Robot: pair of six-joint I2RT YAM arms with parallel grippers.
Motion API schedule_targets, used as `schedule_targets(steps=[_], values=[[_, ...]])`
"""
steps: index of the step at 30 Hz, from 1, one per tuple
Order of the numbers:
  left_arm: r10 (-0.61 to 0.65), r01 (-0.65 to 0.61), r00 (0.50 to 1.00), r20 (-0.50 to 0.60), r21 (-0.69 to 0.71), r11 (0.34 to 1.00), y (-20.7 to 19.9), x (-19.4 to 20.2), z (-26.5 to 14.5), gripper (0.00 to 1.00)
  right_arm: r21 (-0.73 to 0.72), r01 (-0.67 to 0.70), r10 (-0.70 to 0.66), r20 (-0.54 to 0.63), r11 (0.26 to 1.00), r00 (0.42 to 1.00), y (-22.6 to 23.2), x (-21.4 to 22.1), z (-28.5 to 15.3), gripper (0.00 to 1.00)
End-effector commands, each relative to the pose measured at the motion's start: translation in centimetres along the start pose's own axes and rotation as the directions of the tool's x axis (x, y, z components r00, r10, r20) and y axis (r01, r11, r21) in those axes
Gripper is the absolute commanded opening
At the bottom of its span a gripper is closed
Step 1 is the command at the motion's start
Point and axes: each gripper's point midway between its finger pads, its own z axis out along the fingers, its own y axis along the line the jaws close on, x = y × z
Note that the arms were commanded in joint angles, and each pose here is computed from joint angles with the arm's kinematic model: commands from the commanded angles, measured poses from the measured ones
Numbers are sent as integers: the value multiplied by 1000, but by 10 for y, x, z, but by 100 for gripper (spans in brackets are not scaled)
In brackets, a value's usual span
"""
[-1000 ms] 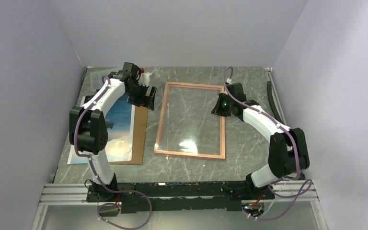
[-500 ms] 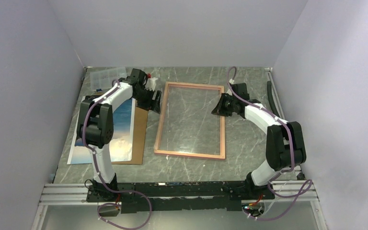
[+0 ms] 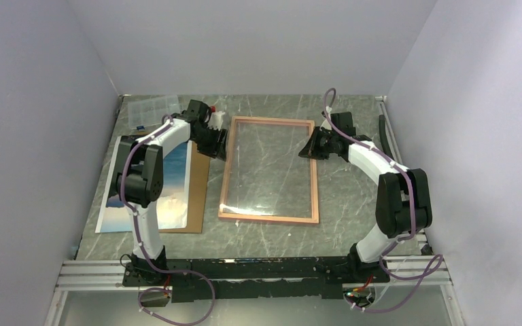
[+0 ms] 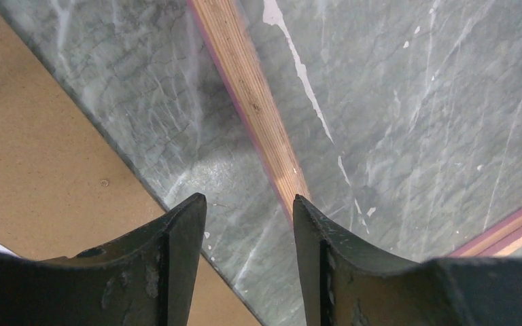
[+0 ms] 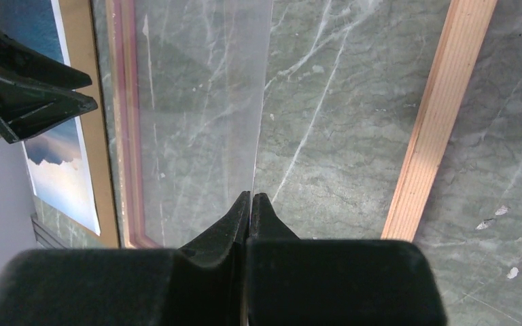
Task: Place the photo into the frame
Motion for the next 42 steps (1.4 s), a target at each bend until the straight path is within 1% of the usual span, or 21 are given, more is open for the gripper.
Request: schedule_targets(steps=[1,4,7,12,16,21,25,34,42], values=[[-19,19,1000,1,21,1000,-2,3,9,53,-63,54,-52,36,997,998,15,-18,-3,0],[-24,24,1000,-6,22,999,-1,8,12,48,-75,56,-53,40,996,998,18,-17,-4,0],[-25,25,1000,-16,22,999,0,12,15,44,-99,73,-68,54,992,996,23,-19,-8,0],[-26,26,999,-20,23,999,2,14,19,41,-136,93,-86,59,986,995,32,-22,-11,0],[-29,30,999,-27,25,999,2,18,21,40,-158,92,-85,54,983,995,36,-23,-10,0],[-28,28,999,-30,16,999,4,21,23,39,-144,105,-98,57,984,994,35,-27,-10,0],[-28,29,999,-32,17,999,4,23,24,39,-170,120,-114,49,978,992,43,-33,-11,0],[-18,18,1000,-16,12,1000,3,19,19,38,-157,127,-121,51,979,991,42,-35,-14,0],[-9,9,1000,-4,1,1000,4,17,15,37,-200,132,-123,55,971,991,51,-38,-18,0]])
